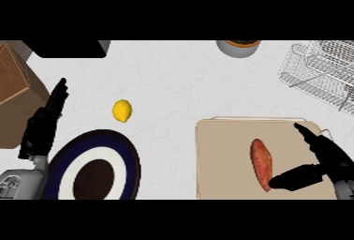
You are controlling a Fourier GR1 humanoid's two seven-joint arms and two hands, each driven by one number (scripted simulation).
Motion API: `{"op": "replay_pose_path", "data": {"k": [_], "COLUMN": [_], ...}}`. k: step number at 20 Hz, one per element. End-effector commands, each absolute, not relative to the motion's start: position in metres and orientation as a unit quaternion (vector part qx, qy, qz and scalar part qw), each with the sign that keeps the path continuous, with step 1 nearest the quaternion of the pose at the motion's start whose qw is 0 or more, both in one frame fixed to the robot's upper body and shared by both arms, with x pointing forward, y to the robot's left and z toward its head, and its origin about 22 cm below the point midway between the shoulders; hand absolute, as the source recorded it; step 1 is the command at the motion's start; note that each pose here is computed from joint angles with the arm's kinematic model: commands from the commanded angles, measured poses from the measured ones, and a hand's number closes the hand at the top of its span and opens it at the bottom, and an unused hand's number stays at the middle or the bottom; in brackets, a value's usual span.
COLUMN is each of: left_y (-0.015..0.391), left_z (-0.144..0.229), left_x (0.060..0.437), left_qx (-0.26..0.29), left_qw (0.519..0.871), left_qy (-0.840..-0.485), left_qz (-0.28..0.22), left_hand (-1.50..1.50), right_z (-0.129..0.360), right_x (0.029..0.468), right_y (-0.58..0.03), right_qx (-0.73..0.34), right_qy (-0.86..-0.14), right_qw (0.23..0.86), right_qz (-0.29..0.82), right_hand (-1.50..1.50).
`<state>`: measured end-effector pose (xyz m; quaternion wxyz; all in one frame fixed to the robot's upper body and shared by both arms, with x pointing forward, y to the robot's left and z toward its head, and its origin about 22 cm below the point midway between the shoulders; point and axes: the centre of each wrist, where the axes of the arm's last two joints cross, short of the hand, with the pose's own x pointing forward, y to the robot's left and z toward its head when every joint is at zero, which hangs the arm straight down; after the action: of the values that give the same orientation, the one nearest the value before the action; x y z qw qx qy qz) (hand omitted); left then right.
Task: Pick the sweet potato from the tray and place it in the tiered basket
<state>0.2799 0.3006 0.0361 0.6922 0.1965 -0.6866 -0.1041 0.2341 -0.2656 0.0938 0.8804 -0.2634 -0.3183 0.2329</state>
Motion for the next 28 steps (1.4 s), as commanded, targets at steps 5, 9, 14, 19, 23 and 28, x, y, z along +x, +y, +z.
{"op": "replay_pose_path", "data": {"k": [5, 9, 14, 19, 23, 28], "left_y": [0.296, 0.312, 0.305, 0.309, 0.306, 0.302], "left_z": [0.036, 0.039, 0.029, 0.032, 0.037, 0.037], "left_x": [0.279, 0.278, 0.269, 0.279, 0.271, 0.269], "left_qx": [0.202, 0.189, 0.194, 0.194, 0.203, 0.194], "left_qw": [0.689, 0.696, 0.695, 0.693, 0.691, 0.691], "left_qy": [-0.688, -0.685, -0.685, -0.686, -0.686, -0.688], "left_qz": [-0.102, -0.104, -0.101, -0.106, -0.101, -0.107], "left_hand": [0.00, 0.00, 0.00, 0.00, 0.00, 0.00], "right_z": [0.106, 0.089, 0.065, 0.038, 0.049, 0.031], "right_x": [0.237, 0.240, 0.243, 0.239, 0.242, 0.254], "right_y": [-0.233, -0.237, -0.238, -0.257, -0.241, -0.234], "right_qx": [-0.290, -0.281, -0.277, -0.268, -0.267, -0.247], "right_qy": [-0.262, -0.247, -0.240, -0.245, -0.232, -0.241], "right_qw": [0.892, 0.899, 0.902, 0.905, 0.906, 0.910], "right_qz": [0.226, 0.227, 0.225, 0.219, 0.230, 0.228], "right_hand": [-1.50, -1.50, -1.50, -1.50, -1.50, -1.50]}}
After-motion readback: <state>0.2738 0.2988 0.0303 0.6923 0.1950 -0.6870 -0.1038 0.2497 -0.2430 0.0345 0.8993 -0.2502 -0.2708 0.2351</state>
